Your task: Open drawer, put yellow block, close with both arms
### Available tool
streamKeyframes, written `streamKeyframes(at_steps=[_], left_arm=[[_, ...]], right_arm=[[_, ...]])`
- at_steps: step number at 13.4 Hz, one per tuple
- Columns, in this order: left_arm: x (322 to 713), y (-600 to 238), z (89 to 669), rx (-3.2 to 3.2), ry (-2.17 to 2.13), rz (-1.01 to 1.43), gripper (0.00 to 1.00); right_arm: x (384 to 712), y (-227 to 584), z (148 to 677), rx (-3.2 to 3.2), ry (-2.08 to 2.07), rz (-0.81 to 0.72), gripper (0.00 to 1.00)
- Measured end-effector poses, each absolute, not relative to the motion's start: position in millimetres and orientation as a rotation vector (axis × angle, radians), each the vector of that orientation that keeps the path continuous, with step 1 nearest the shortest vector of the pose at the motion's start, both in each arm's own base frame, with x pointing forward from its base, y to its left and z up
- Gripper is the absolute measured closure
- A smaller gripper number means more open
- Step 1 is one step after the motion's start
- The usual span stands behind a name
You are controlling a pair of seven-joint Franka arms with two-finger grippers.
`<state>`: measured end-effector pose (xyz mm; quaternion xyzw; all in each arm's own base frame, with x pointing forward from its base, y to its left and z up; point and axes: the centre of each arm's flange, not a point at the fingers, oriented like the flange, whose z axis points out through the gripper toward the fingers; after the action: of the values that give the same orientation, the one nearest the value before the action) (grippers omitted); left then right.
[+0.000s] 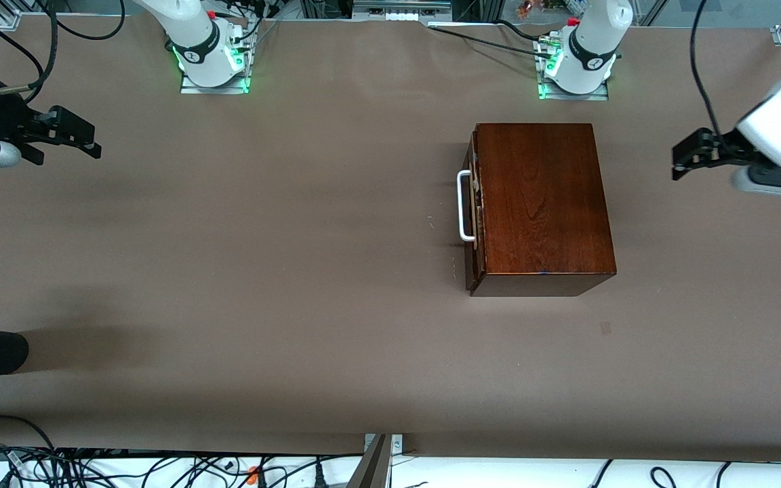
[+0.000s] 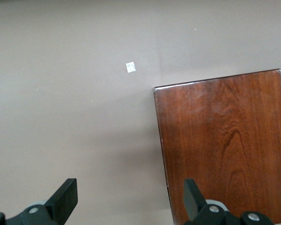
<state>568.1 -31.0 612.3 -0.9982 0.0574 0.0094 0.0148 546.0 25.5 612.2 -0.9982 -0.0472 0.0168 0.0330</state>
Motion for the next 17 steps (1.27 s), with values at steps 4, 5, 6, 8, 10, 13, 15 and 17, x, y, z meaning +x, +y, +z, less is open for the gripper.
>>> streamKeyframes(at_steps=[4, 5, 6, 8, 10, 13, 15, 17], left_arm=[[566, -36, 589, -3.106, 0.19, -0.016, 0.0], [564, -39, 588, -3.106, 0.195, -0.01, 0.0], [562, -41, 588, -3.106, 0.201, -0.007, 0.0], [562, -44, 588, -3.105, 0.205, -0.006, 0.0], [562, -44, 588, -3.105, 0.205, -0.006, 0.0], [561, -44, 587, -3.105, 0.204, 0.009, 0.0], [561, -44, 586, -3.105, 0.204, 0.016, 0.0], [561, -43, 585, -3.105, 0.201, 0.025, 0.0]], right_arm=[[546, 26, 612, -3.072, -0.145, 0.052, 0.0], [546, 26, 612, -3.072, -0.145, 0.052, 0.0], [546, 26, 612, -3.072, -0.145, 0.052, 0.0], [546, 26, 612, -3.072, -0.145, 0.052, 0.0], [546, 26, 612, -3.072, -0.145, 0.052, 0.0], [546, 26, 612, -3.072, -0.145, 0.052, 0.0], [546, 26, 612, -3.072, -0.145, 0.052, 0.0], [546, 26, 612, -3.072, -0.145, 0.052, 0.0]])
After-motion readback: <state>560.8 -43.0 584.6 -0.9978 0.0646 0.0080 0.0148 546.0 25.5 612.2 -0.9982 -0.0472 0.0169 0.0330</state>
